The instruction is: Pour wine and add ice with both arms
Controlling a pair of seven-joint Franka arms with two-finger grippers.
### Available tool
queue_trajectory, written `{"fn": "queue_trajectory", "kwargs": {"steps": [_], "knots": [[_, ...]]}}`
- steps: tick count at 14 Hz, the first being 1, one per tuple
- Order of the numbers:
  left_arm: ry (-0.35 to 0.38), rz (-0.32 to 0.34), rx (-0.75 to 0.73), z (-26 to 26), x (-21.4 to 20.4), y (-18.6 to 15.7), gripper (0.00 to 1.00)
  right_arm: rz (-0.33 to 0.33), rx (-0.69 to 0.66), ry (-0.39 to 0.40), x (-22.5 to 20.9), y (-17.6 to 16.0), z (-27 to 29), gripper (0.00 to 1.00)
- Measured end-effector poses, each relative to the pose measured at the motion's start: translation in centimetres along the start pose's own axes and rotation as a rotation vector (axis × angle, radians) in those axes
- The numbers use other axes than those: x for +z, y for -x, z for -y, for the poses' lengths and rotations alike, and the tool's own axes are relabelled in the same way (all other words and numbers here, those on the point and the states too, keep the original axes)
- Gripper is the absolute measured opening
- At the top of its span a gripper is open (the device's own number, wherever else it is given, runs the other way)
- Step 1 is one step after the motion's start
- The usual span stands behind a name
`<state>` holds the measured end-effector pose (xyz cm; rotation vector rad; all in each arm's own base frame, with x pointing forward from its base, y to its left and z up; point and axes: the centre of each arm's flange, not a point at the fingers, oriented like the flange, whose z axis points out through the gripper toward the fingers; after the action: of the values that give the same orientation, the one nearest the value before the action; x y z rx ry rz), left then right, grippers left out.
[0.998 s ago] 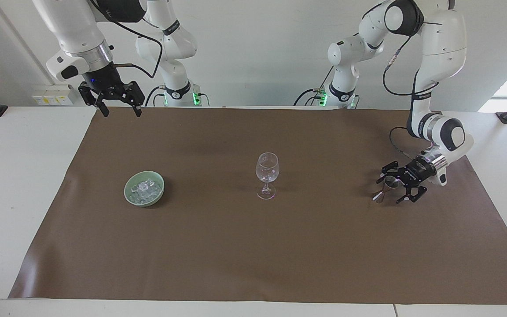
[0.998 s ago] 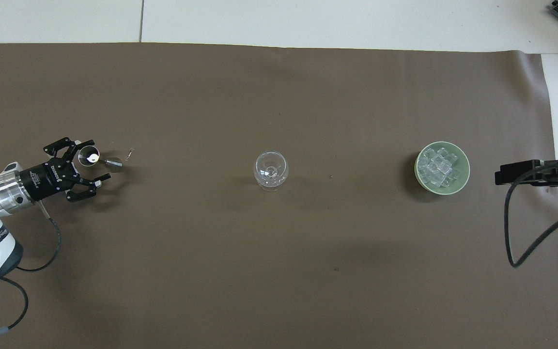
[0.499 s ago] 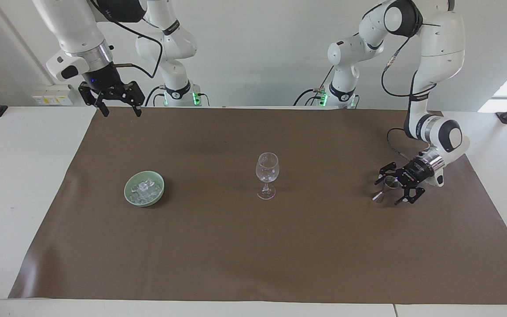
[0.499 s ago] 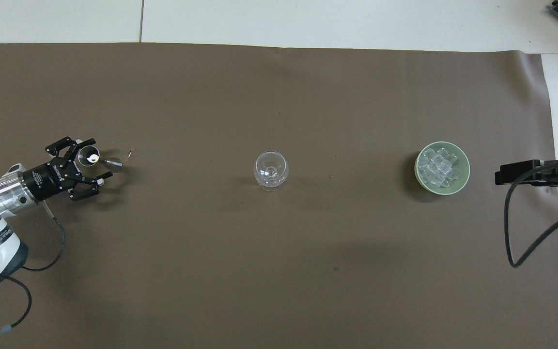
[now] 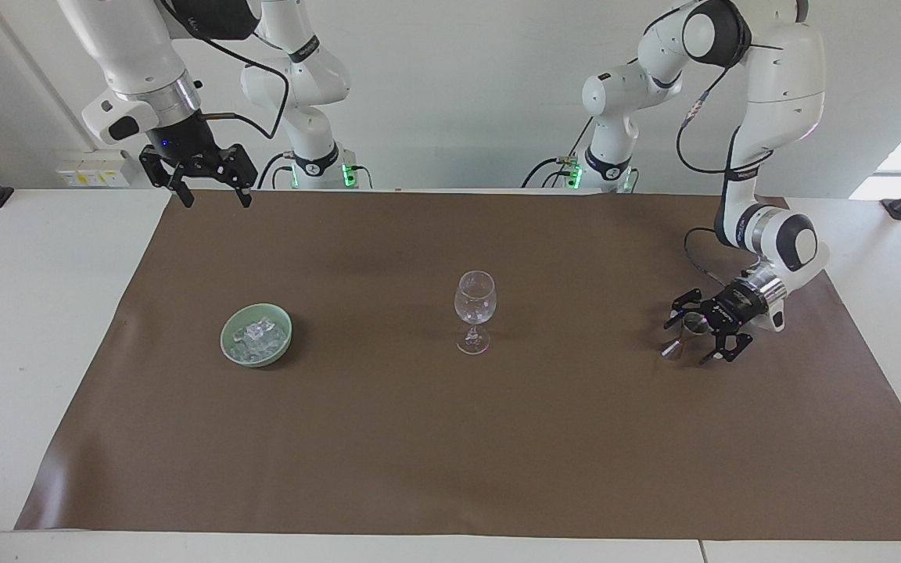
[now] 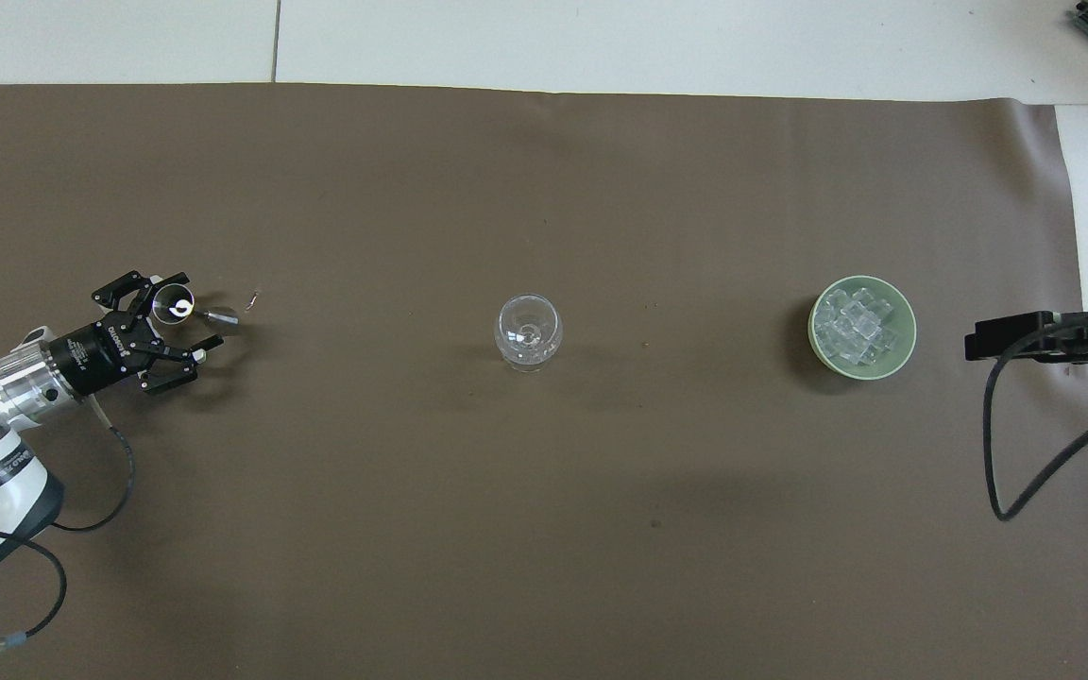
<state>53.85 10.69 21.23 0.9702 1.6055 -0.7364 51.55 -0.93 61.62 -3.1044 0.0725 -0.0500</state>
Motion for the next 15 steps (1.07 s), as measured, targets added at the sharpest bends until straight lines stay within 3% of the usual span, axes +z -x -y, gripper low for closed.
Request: {"fn": "queue_trajectory", "kwargs": {"steps": [7,15], "knots": [[0.018,0.003,-0.017,0.33,-0.42,-0.57,1.0,0.0,0.0,0.0,0.01,0.0,0.0,1.0],[0.074,0.057,-0.014,0.46,-0.26,-0.59,1.0,0.0,0.0,0.0,0.01,0.0,0.0,1.0]]}}
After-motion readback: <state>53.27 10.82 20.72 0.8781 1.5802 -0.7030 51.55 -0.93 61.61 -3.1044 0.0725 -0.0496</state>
